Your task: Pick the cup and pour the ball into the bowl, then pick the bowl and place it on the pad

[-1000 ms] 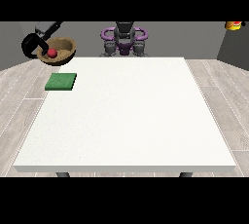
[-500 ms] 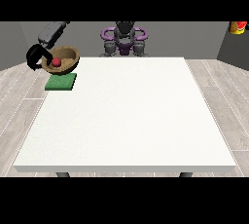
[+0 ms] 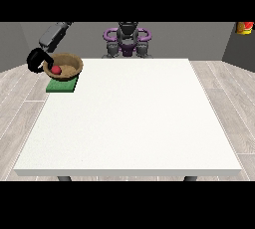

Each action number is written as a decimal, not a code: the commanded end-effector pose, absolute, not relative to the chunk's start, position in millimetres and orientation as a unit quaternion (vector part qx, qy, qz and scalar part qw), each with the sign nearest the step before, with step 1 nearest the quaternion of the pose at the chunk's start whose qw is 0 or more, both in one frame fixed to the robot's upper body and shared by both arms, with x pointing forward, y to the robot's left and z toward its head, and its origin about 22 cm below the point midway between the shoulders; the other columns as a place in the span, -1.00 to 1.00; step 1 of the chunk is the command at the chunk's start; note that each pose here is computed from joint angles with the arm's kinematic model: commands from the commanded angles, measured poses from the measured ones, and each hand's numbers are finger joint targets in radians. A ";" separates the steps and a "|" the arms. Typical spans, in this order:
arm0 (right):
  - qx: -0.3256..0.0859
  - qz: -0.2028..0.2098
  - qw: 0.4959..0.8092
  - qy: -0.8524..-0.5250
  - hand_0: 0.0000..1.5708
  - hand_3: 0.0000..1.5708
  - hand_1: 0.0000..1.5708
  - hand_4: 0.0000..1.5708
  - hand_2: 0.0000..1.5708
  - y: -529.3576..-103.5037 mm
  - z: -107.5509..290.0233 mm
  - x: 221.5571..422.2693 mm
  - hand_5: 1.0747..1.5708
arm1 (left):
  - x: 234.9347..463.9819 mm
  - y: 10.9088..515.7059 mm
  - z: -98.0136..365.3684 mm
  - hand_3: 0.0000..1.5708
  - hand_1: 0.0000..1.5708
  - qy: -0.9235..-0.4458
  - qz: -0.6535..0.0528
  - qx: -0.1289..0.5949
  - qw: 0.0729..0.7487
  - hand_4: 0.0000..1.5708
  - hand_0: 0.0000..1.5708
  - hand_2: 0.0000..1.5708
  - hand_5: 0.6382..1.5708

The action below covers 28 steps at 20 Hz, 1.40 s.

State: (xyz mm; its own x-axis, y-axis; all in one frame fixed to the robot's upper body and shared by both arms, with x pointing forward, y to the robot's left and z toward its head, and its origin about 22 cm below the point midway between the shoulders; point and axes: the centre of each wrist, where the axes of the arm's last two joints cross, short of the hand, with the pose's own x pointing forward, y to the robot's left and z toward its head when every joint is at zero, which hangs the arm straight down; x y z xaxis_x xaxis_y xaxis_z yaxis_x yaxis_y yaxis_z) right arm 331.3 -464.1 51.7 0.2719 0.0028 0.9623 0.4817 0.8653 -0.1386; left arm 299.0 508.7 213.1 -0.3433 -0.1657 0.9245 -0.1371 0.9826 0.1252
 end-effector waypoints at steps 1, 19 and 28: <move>-0.257 -0.185 0.759 -0.568 1.00 0.47 1.00 -1.00 1.00 -481.3 64.4 328.1 0.92 | 301.1 502.3 219.4 -1.00 -1.00 -0.825 -0.026 0.080 0.559 0.51 -1.00 -1.00 0.98; -0.257 -0.168 0.730 -0.611 -0.18 0.28 -0.18 -1.00 -0.12 -465.4 81.8 350.7 0.59 | 287.5 528.6 244.5 -1.00 -1.00 -0.842 -0.018 0.099 0.531 0.52 -1.00 -1.00 0.99; -0.251 -0.104 0.782 -0.561 -1.00 -1.00 -1.00 -1.00 -1.00 -456.0 71.4 353.5 0.31 | 307.3 489.9 187.2 -1.00 -1.00 -0.805 -0.021 0.081 0.587 0.52 -1.00 -1.00 1.00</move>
